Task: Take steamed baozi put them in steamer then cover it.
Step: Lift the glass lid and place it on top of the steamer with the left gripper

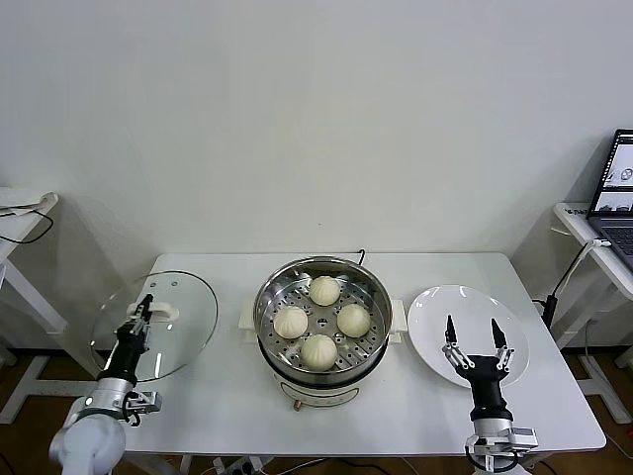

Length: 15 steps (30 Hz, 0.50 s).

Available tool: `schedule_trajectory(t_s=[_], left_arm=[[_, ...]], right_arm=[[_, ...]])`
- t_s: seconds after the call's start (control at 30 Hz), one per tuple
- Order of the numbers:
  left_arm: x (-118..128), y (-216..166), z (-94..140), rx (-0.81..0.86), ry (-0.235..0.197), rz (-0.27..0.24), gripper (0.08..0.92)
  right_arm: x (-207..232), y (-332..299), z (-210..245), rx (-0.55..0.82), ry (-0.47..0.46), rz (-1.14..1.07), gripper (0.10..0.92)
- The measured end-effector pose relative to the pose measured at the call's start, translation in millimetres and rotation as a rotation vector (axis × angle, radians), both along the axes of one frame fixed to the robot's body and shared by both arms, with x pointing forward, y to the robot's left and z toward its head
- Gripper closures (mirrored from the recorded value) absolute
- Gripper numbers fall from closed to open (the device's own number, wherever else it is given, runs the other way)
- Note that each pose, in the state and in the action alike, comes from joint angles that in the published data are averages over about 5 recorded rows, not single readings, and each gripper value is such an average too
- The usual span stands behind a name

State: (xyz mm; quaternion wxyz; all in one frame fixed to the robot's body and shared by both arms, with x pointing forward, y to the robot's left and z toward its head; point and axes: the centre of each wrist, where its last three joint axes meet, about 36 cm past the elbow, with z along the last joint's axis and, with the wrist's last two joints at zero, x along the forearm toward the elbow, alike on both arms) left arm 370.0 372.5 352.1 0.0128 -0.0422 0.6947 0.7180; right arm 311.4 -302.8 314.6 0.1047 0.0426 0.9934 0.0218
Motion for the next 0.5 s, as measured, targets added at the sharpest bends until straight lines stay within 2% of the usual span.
schedule_trajectory(t_s=[0.27, 0.5], left_arm=[[-20, -39, 68, -0.003, -0.030, 0.031, 0.813], [-30, -99, 108, -0.039, -0.031, 0.004, 0.813]], right_arm=[[1, -3, 0, -0.002, -0.005, -0.005, 0.200], [2, -7, -1, -0.002, -0.007, -0.017, 0.200]])
